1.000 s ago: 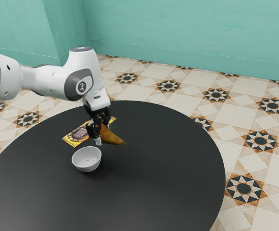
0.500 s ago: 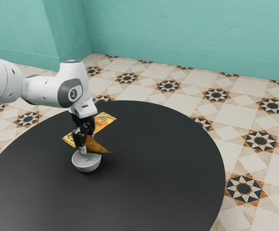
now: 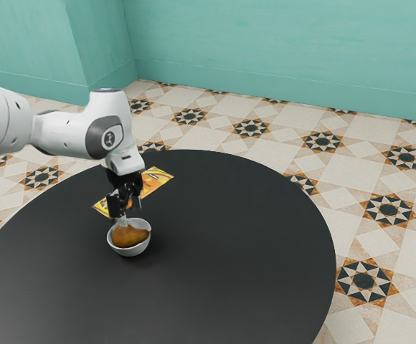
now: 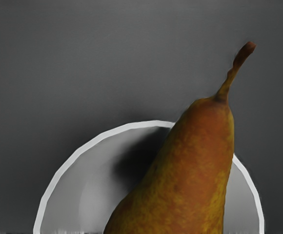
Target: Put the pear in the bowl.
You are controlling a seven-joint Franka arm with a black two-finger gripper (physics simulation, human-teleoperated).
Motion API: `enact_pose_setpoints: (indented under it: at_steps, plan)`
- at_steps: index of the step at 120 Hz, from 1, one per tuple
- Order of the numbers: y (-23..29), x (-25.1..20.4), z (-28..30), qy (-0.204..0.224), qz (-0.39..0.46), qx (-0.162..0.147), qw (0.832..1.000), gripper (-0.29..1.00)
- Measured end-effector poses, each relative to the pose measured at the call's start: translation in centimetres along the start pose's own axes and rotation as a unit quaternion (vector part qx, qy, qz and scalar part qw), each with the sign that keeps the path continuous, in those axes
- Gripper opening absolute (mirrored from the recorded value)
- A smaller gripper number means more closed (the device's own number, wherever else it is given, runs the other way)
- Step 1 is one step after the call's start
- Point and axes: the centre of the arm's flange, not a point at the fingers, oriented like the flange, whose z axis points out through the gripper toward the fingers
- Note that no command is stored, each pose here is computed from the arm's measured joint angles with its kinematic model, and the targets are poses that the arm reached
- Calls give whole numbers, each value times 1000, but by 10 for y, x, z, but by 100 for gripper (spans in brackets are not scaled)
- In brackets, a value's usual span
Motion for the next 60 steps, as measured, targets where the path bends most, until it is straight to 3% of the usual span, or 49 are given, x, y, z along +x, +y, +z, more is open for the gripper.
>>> enact_pose_setpoints:
  at_steps: [35,60]
  plan:
    - [80,70,-213,7,35,101,994,69]
    - [108,121,-231,-6,41,84,996,70]
